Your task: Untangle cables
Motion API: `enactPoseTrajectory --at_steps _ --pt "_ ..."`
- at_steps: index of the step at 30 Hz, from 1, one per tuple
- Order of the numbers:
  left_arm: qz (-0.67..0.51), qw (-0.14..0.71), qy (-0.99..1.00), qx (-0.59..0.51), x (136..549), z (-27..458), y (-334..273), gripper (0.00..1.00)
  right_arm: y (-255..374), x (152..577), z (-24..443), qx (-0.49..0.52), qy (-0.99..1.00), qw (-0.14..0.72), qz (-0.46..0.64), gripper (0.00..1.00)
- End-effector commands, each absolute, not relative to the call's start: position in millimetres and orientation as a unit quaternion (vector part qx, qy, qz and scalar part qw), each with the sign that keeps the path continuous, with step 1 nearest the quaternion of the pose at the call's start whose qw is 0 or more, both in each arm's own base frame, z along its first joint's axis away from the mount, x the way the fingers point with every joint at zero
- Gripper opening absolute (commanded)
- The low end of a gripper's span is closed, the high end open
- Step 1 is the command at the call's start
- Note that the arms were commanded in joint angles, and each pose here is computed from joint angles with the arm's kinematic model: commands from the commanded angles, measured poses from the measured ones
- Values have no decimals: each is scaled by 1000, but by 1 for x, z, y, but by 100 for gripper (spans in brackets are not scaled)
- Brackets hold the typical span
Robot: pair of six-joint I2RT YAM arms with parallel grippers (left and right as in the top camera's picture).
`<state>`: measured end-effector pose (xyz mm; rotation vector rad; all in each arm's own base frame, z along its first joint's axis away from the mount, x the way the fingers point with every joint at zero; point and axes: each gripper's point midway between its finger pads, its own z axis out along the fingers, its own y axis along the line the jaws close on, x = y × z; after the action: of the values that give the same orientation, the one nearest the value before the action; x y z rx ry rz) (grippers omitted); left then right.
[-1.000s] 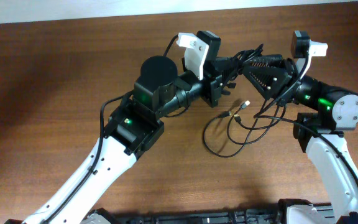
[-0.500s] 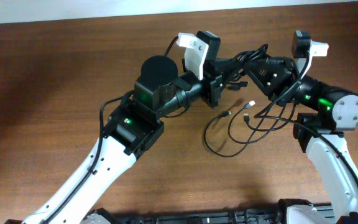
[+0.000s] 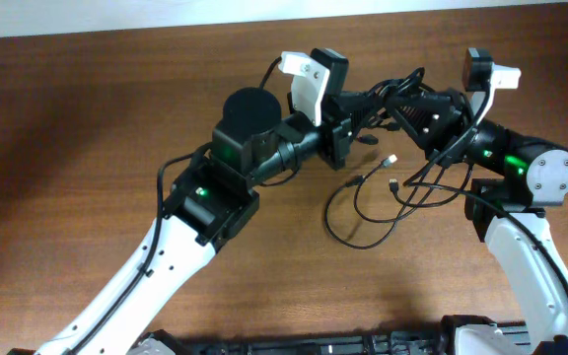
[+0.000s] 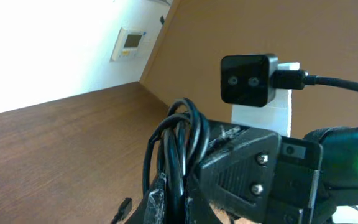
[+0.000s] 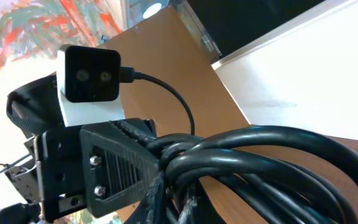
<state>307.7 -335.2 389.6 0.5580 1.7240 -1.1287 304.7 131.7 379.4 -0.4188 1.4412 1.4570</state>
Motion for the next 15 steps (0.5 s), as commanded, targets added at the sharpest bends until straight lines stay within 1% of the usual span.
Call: enactPoseTrajectory --at_steps 1,5,9,13,14,15 --pt "-420 507 729 188 336 389 -307 0 135 298 384 -200 586 513 595 4" --pt "-379 496 766 152 353 367 -284 0 133 294 396 -205 565 537 592 4" --pt "-363 490 774 168 352 358 -282 0 130 298 400 -194 559 547 592 4" --pt "-362 494 772 171 352 359 -282 0 130 302 395 -179 571 534 597 5" --pt "-363 496 770 172 352 361 -283 0 130 306 390 -167 580 524 601 11" --pt "-365 499 767 173 352 363 -283 0 129 309 387 -157 587 515 605 27"
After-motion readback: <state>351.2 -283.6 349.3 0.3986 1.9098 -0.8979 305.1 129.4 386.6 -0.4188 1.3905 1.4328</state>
